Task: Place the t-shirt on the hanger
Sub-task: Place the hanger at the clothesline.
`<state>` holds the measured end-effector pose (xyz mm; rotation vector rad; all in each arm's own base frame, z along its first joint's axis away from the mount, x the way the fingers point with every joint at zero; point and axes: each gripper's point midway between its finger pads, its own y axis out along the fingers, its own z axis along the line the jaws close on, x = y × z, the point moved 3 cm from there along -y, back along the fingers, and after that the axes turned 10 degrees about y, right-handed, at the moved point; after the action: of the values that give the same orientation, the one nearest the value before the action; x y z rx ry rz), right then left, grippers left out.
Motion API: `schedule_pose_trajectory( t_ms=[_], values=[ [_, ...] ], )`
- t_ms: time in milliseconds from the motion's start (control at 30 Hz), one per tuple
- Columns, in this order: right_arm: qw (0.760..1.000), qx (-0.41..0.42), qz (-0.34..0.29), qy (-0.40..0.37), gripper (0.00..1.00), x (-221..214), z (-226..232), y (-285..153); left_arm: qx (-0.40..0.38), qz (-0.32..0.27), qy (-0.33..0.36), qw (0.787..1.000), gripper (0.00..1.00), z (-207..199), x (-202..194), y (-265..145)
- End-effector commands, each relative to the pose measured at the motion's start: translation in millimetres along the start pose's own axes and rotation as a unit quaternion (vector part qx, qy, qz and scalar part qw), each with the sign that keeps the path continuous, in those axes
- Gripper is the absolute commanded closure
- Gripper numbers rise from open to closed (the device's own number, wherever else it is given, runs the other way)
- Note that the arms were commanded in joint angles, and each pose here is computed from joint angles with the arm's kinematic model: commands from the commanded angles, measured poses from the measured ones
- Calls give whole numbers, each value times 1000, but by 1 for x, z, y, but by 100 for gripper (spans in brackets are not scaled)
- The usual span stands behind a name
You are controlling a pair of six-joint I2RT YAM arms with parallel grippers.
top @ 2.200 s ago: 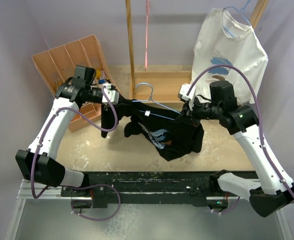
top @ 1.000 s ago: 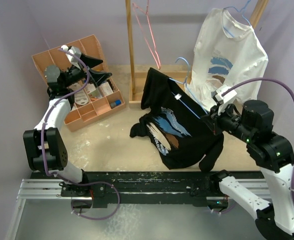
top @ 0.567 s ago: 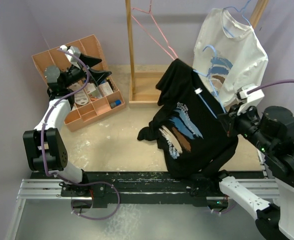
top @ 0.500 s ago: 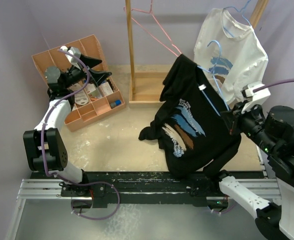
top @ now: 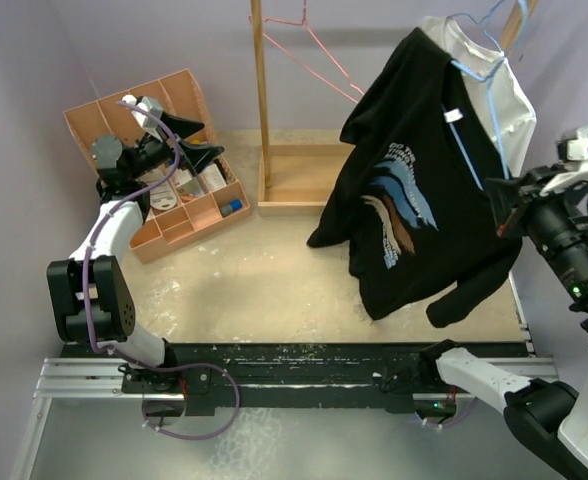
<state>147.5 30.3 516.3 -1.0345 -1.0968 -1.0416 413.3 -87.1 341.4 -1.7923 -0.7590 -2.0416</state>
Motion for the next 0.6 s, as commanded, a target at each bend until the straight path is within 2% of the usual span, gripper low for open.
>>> schedule_pose_trajectory(
  t_ms=[0, 333, 433, 567],
  values=[
    [994, -50, -93, 10, 100, 39, -19, -29, -1, -13, 25, 1000, 0, -3, 9, -2],
    [986, -136, -96, 19, 100, 33, -47, -47, -3, -12, 20, 1000, 0, -4, 6, -2],
    [989, -130, -65, 8, 100, 23, -42, -30, -4, -10, 17, 1000, 0, -4, 4, -1],
    [996, -91, 4, -13, 100, 3, -23, 13, -4, -8, 14, 1000, 0, -5, 0, -1]
  ],
)
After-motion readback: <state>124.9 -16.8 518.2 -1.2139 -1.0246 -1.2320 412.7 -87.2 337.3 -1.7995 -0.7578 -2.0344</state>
